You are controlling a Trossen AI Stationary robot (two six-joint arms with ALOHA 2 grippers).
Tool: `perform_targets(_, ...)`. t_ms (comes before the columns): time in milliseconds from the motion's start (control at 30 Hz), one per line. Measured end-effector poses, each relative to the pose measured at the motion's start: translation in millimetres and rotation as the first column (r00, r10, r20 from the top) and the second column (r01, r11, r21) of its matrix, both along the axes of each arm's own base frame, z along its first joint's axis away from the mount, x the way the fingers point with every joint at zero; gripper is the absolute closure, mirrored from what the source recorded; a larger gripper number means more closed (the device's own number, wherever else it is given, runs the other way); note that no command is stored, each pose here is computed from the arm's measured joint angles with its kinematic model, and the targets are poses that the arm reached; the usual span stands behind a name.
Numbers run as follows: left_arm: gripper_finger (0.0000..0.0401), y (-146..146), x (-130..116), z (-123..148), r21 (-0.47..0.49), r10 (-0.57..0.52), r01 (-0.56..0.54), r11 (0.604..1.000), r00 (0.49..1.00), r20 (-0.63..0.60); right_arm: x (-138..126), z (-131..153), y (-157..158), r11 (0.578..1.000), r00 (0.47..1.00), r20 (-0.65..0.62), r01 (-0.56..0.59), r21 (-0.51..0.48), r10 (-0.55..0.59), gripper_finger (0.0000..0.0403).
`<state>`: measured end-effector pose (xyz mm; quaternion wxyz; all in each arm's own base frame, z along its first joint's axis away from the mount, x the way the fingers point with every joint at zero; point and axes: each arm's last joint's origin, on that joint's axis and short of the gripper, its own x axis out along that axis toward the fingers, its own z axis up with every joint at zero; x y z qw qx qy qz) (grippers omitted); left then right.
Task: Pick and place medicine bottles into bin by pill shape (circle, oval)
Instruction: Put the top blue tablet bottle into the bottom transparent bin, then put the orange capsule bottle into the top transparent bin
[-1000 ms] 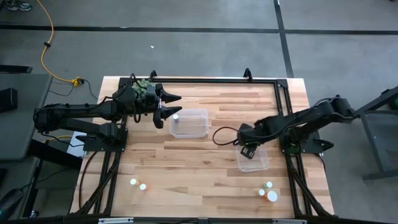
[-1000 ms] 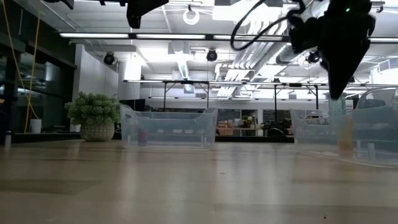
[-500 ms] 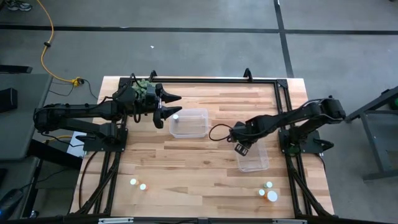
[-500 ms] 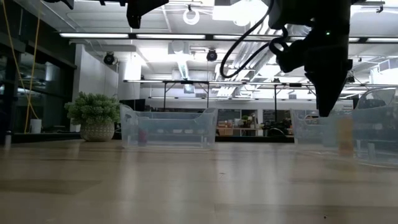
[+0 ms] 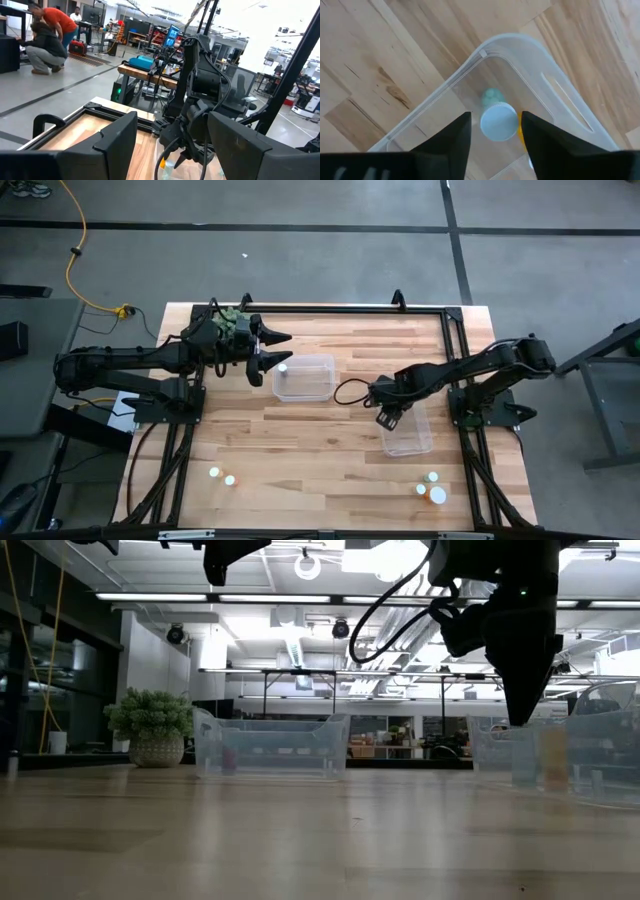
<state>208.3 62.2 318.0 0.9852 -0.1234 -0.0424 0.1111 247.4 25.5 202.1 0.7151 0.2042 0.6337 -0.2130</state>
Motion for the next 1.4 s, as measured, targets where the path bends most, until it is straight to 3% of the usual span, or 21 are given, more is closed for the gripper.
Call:
perform_targets(167, 0.0169, 0, 0, 0, 0.000, 0.000, 0.000, 1.000, 1.000, 0.000, -2, 3, 0, 1.000, 1.000, 0.004, -0.015, 0.008, 0.015, 0.0199)
perform_targets(300, 0.0169, 0, 0, 0, 0.000, 0.000, 0.000, 1.000, 1.000, 0.000, -11, 29, -2, 0.997, 0.995, 0.069, -0.073, -0.016, 0.074, 0.0190)
perform_targets(567, 0.0169, 0, 0, 0, -0.001, 0.000, 0.000, 1.000, 1.000, 0.001, -50, 81, -6, 0.994, 0.934, 0.342, -0.112, 0.000, 0.105, 0.0192)
perform_targets(700, 0.0169, 0, 0, 0, -0.002, 0.000, 0.000, 1.000, 1.000, 0.002, -50, 80, -7, 0.992, 0.840, 0.533, -0.123, 0.016, 0.096, 0.0192)
perform_targets(800, 0.0169, 0, 0, 0, -0.002, 0.000, 0.000, 1.000, 1.000, 0.002, -41, 64, -10, 0.991, 0.725, 0.683, -0.134, 0.020, 0.084, 0.0192)
perform_targets(1000, 0.0169, 0, 0, 0, -0.013, -0.001, 0.001, 1.000, 1.000, 0.004, -19, 48, -27, 0.998, 0.352, 0.934, -0.057, -0.041, 0.058, 0.0192)
perform_targets(1067, 0.0169, 0, 0, 0, -0.047, -0.002, 0.003, 0.999, 1.000, 0.012, -15, 54, -33, 0.995, 0.276, 0.955, -0.038, -0.097, 0.104, 0.0192)
perform_targets(1233, 0.0169, 0, 0, 0, -0.048, -0.002, 0.003, 0.999, 1.000, 0.016, -10, 86, -45, 0.970, 0.238, 0.942, -0.018, -0.240, 0.238, 0.0192)
perform_targets(1400, 0.0169, 0, 0, 1, -0.015, -0.001, 0.001, 1.000, 1.000, 0.010, -9, 114, -52, 0.934, 0.282, 0.893, -0.040, -0.355, 0.351, 0.0192)
